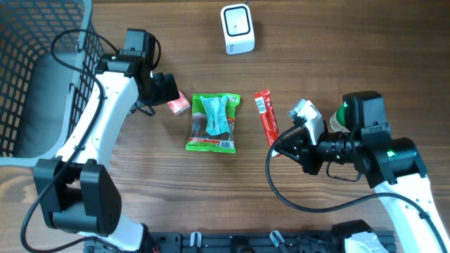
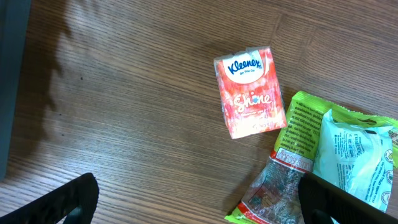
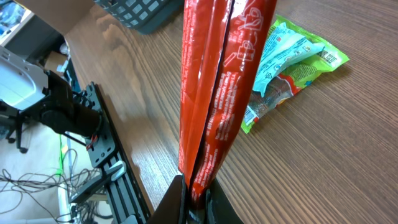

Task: Scan the item barcode
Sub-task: 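Lift red snack stick with right gripper up to white scanner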

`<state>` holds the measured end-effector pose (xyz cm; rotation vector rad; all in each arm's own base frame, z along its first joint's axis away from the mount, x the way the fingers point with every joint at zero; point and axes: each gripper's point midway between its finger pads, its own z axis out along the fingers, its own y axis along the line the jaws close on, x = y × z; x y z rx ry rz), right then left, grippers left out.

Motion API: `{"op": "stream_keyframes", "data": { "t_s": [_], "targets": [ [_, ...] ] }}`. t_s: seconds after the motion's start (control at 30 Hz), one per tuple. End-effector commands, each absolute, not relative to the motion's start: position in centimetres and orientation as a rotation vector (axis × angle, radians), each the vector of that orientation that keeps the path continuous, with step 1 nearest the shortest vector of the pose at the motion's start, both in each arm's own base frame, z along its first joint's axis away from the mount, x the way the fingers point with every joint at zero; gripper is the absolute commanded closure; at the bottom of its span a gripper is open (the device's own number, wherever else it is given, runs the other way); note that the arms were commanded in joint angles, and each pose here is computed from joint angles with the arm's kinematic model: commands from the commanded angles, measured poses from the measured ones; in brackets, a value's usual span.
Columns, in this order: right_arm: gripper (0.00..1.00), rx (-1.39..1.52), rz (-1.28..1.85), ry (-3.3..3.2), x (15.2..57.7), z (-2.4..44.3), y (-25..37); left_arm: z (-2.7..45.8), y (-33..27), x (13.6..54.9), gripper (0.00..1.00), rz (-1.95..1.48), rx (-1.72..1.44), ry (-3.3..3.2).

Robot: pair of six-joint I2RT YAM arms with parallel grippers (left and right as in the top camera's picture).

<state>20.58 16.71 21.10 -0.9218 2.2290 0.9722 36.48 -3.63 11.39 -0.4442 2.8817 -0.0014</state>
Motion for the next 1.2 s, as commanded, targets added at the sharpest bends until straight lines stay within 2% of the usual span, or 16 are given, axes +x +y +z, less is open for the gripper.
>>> {"op": "stream_keyframes", "data": {
  "t_s": [0.0, 0.2, 0.3, 0.43, 0.57, 0.63, 0.7, 0.8, 1.0, 1.1, 1.17],
  "targets": [
    [0.96, -0.950, 1.004, 2.185, 20.5, 21.8, 17.1, 12.2, -3.6, 36.8, 0.00, -0.010, -0.426, 2.859],
    [0.96, -0.914, 0.990, 2.206, 20.9, 21.8, 16.9, 12.2, -3.6, 36.8, 0.00, -0.010, -0.426, 2.860],
    [0.96, -0.792, 0.917, 2.314, 22.1, 20.7, 16.0, 12.2, -3.6, 36.8, 0.00, -0.010, -0.426, 2.859],
    [0.96, -0.709, 0.946, 2.494, 23.2, 17.0, 15.8, 12.2, -3.6, 36.8, 0.00, -0.010, -0.426, 2.859],
    [0.96, -0.627, 1.009, 2.702, 24.7, 11.3, 16.0, 12.2, -3.6, 36.8, 0.00, -0.010, -0.426, 2.859],
    [0.96, -0.494, 0.913, 2.821, 25.8, 8.6, 15.0, 12.2, -3.6, 36.8, 0.00, -0.010, -0.426, 2.859],
    [0.96, -0.320, 0.640, 2.888, 28.2, 6.5, 12.5, 12.2, -3.7, 36.8, 0.00, -0.011, -0.426, 2.860],
    [0.96, -0.242, 0.491, 2.858, 31.0, 9.8, 11.2, 12.2, -3.7, 36.8, 0.00, -0.011, -0.426, 2.860],
    [0.96, -0.185, 0.247, 2.626, 36.6, 26.3, 9.1, 12.2, -3.6, 36.8, 0.00, -0.010, -0.426, 2.859],
    [0.96, -0.153, 0.125, 2.591, 38.5, 30.2, 7.9, 12.2, -3.6, 36.8, 0.00, -0.010, -0.426, 2.859],
    [0.96, -0.150, 0.017, 2.585, 40.4, 31.0, 6.9, 12.2, -3.6, 36.8, 0.00, -0.010, -0.426, 2.859]
  ]
}}
